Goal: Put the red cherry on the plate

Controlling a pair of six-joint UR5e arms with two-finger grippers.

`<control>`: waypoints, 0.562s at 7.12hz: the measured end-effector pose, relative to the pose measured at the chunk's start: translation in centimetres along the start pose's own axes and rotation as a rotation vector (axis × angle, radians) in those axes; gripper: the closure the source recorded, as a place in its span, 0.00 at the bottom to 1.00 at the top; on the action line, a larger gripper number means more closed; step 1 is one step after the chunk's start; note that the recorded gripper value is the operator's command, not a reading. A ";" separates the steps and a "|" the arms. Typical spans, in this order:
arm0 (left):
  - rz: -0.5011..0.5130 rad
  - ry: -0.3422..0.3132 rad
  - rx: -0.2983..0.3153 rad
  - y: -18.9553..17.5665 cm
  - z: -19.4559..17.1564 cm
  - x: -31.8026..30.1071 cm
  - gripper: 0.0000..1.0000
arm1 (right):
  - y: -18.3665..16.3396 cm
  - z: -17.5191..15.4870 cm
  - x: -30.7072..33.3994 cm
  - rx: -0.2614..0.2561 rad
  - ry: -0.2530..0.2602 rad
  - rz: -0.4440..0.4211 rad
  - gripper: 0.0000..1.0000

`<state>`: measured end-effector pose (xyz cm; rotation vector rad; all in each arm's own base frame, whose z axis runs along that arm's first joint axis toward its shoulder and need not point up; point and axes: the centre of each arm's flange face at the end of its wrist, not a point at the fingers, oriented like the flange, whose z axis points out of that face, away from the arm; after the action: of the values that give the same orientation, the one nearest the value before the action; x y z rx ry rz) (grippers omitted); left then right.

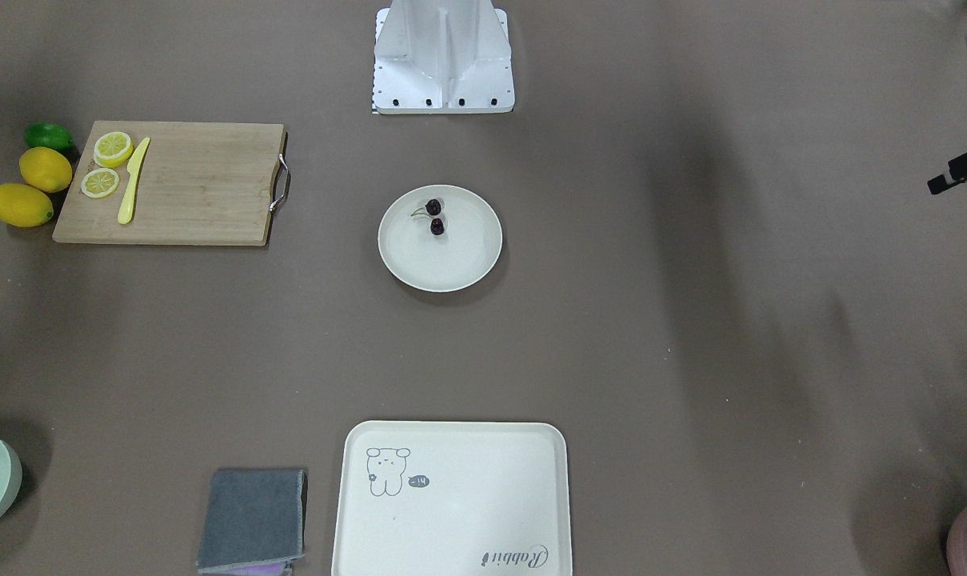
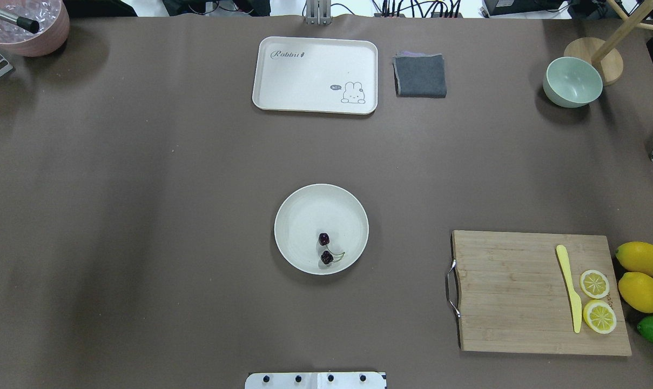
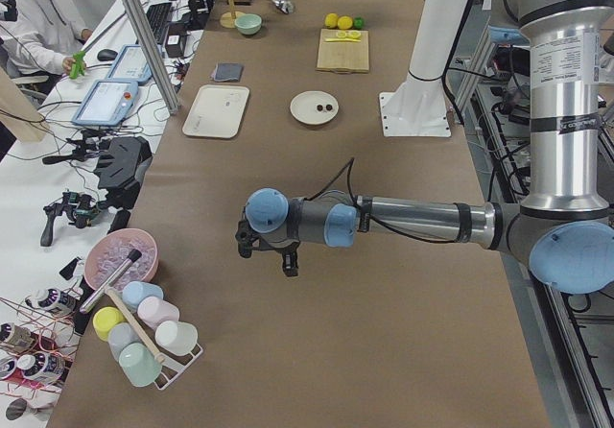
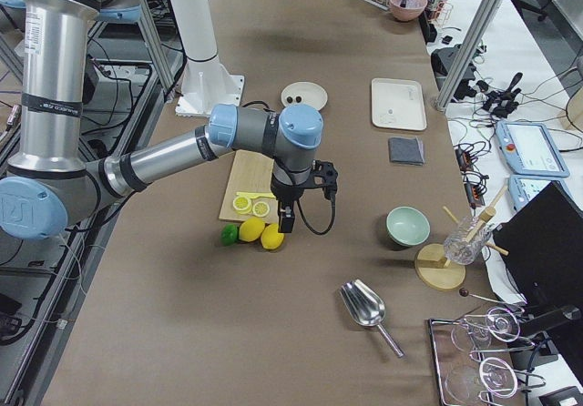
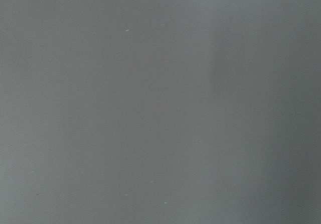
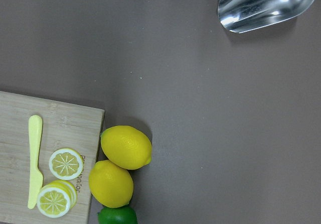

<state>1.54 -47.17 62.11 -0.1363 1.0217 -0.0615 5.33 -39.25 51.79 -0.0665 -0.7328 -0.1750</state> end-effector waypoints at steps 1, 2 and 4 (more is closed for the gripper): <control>0.001 0.000 0.007 -1.7 -0.3 -0.7 0.03 | -1.0 -0.3 0.0 0.005 0.005 0.001 0.00; 0.011 0.002 0.020 -2.4 -0.9 -2.1 0.03 | -2.2 -0.4 0.1 0.006 0.009 0.007 0.00; 0.019 0.003 0.028 -3.2 -1.4 -5.8 0.02 | -4.7 -0.7 0.4 0.009 0.020 0.012 0.00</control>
<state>-2.64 -49.79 66.79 -0.1005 1.0249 -0.0588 5.19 -44.05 51.50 -0.0604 -0.7126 -0.1607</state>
